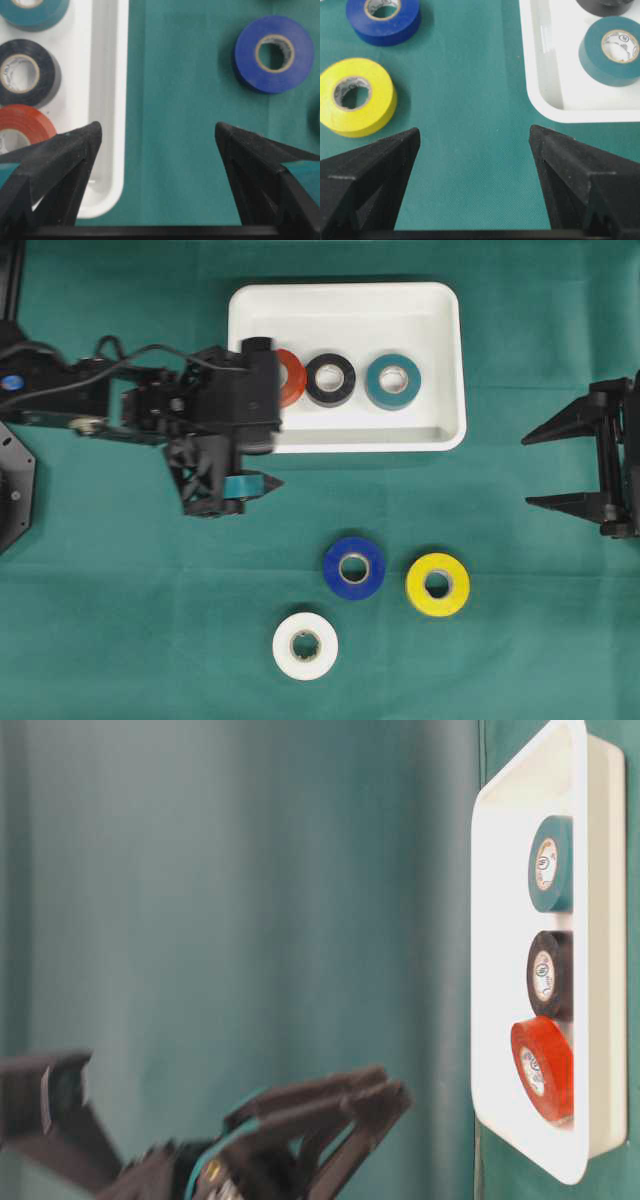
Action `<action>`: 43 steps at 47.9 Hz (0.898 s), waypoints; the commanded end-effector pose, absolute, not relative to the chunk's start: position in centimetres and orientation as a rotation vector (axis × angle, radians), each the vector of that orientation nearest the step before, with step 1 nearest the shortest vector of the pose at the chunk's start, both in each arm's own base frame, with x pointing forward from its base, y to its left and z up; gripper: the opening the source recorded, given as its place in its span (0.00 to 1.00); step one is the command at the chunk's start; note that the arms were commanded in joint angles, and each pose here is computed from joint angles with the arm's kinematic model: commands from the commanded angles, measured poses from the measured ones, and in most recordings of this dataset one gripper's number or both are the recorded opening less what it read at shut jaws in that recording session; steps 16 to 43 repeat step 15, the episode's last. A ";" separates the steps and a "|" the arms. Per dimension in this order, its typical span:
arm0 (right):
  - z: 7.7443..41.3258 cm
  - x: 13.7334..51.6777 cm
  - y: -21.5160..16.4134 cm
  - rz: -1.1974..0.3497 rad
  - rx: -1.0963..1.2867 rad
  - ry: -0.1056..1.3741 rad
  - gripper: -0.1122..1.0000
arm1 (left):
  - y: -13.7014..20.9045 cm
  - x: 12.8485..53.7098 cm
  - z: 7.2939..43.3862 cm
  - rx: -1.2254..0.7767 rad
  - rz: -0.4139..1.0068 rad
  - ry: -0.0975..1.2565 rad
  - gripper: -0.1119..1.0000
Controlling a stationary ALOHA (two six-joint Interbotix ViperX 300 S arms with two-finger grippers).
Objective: Pick up the tape from a random location and place it into the white case.
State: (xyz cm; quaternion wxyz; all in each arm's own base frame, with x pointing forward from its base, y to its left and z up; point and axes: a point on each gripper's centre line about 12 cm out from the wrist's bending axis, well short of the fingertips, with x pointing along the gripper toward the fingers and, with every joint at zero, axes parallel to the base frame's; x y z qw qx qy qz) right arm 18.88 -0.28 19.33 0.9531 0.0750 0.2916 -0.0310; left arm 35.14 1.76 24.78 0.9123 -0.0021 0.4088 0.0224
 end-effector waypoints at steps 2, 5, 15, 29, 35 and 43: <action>20.3 19.4 -0.4 -0.064 0.150 0.565 0.86 | 1.6 33.9 27.0 0.001 0.043 0.729 0.98; 20.3 19.4 -0.4 -0.064 0.150 0.563 0.86 | 1.5 33.1 27.3 0.002 0.043 0.692 0.98; 20.3 19.4 -0.4 -0.064 0.150 0.565 0.86 | 1.4 29.9 27.8 0.002 0.043 0.588 0.98; 20.3 19.4 -0.4 -0.064 0.150 0.565 0.86 | 1.4 29.9 27.8 0.002 0.043 0.588 0.98; 20.3 19.4 -0.4 -0.064 0.150 0.565 0.86 | 1.4 29.9 27.8 0.002 0.043 0.588 0.98; 20.3 19.4 -0.4 -0.064 0.150 0.565 0.86 | 1.4 29.9 27.8 0.002 0.043 0.588 0.98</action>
